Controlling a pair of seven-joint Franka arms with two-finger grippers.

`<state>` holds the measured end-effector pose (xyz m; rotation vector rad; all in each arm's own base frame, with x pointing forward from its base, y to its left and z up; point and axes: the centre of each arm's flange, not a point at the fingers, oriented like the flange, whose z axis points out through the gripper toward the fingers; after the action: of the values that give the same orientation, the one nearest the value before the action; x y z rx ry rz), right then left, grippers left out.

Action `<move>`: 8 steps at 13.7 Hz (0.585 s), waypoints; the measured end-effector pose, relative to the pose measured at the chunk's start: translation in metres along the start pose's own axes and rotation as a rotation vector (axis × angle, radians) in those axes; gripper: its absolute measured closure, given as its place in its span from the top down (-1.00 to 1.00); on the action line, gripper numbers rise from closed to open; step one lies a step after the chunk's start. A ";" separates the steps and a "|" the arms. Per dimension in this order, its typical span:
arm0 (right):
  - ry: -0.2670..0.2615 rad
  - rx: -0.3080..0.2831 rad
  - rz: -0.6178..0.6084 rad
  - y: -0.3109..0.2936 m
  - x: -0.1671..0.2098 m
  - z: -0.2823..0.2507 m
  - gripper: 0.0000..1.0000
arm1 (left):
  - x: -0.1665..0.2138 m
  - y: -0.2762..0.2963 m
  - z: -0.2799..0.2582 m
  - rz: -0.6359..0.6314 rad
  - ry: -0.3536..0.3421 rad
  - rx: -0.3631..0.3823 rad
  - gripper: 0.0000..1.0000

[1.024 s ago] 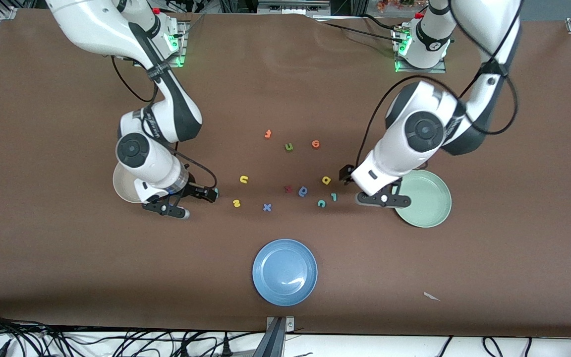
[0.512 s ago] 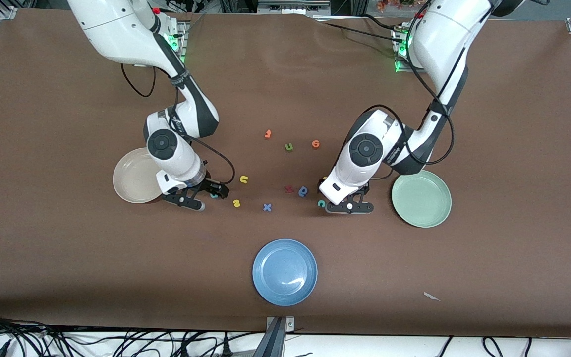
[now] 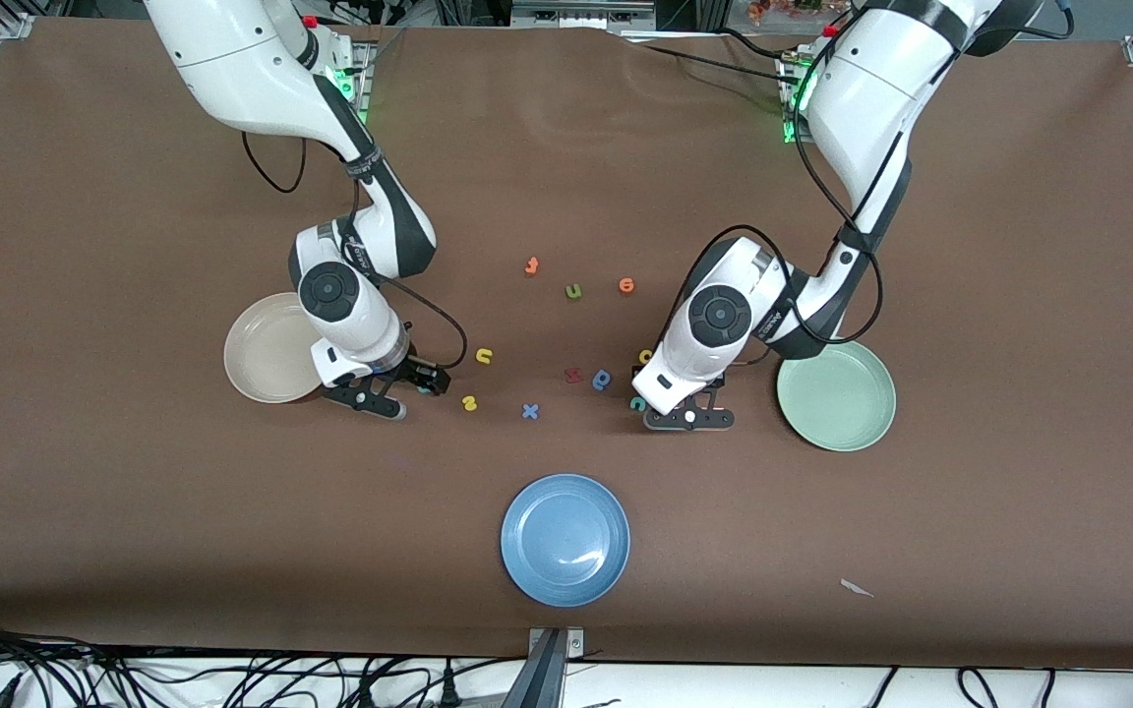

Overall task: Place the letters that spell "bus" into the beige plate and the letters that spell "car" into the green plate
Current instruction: 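Grasp teal p with the right gripper while the left gripper grasps teal c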

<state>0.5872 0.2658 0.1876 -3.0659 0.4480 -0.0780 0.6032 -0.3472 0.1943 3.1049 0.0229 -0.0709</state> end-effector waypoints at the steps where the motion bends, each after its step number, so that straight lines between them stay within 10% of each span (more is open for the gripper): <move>1: -0.001 -0.001 -0.001 0.000 -0.001 0.001 0.81 | -0.002 0.001 0.006 0.002 -0.003 -0.001 0.19; 4: -0.007 -0.007 -0.004 0.000 -0.003 0.006 0.70 | -0.006 0.007 0.016 0.007 -0.006 -0.005 0.13; 8: -0.019 -0.016 -0.010 -0.002 -0.005 0.013 0.54 | -0.007 0.006 0.021 0.006 -0.013 0.000 -0.49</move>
<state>0.5839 0.2699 0.1745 -3.0819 0.4343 -0.0460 0.5953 -0.3539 0.1735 3.1039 0.0135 -0.0905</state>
